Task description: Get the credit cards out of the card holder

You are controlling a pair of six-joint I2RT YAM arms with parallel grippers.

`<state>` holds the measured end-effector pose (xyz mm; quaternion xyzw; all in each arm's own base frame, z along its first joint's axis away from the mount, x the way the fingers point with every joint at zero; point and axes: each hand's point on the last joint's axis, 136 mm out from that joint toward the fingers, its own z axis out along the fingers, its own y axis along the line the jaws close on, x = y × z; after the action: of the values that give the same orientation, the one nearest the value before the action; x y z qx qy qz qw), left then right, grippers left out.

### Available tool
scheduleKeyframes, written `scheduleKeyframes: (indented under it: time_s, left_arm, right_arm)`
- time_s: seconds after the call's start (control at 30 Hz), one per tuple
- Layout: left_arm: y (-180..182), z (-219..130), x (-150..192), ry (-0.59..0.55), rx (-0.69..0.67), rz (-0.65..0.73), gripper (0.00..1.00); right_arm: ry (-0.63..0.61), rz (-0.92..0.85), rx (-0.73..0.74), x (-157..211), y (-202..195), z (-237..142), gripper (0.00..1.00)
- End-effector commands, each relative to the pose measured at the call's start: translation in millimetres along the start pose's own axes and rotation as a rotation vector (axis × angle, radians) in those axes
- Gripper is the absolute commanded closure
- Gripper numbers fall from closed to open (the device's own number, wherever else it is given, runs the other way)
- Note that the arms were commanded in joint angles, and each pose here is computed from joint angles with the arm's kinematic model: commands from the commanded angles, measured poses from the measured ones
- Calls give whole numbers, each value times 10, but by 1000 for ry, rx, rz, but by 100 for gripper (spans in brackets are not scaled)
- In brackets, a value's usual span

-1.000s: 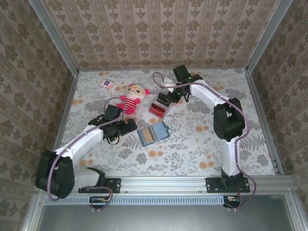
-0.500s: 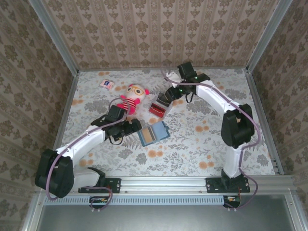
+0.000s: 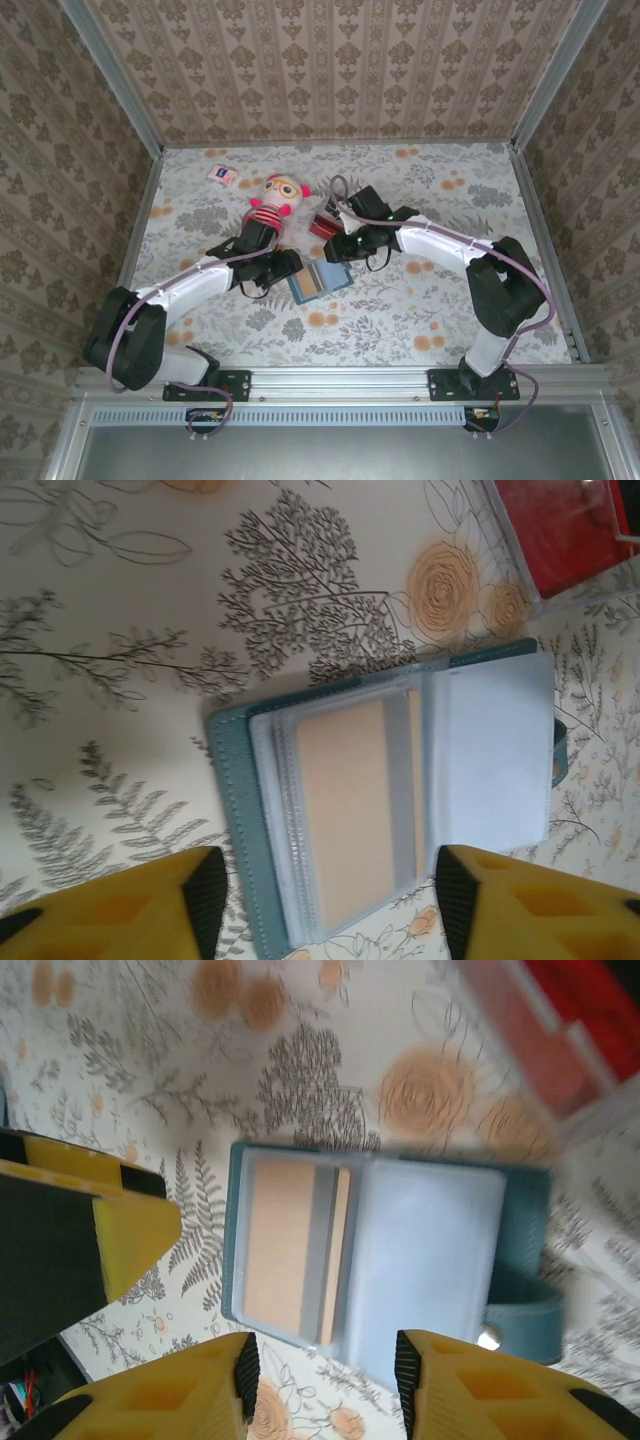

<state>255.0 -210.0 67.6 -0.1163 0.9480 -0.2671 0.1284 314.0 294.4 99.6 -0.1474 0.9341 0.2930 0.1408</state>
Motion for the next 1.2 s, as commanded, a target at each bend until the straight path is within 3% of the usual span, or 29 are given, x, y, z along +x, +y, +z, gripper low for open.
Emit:
scheduleKeyframes:
  time_s: [0.0, 0.5, 0.83, 1.17]
  left_arm:
    - [-146, 59, 13, 14, 57, -9, 46]
    - [-154, 209, 116, 61, 48, -8, 63]
    - [-47, 254, 181, 75, -22, -1, 64]
    - [-11, 285, 211, 79, -75, 11, 68]
  right_arm:
    - [-1, 125, 62, 40, -131, 176, 59]
    - [99, 251, 171, 440, -454, 517, 62]
    - [105, 398, 187, 730, -556, 551, 62]
    - [103, 419, 212, 762, -606, 541, 62]
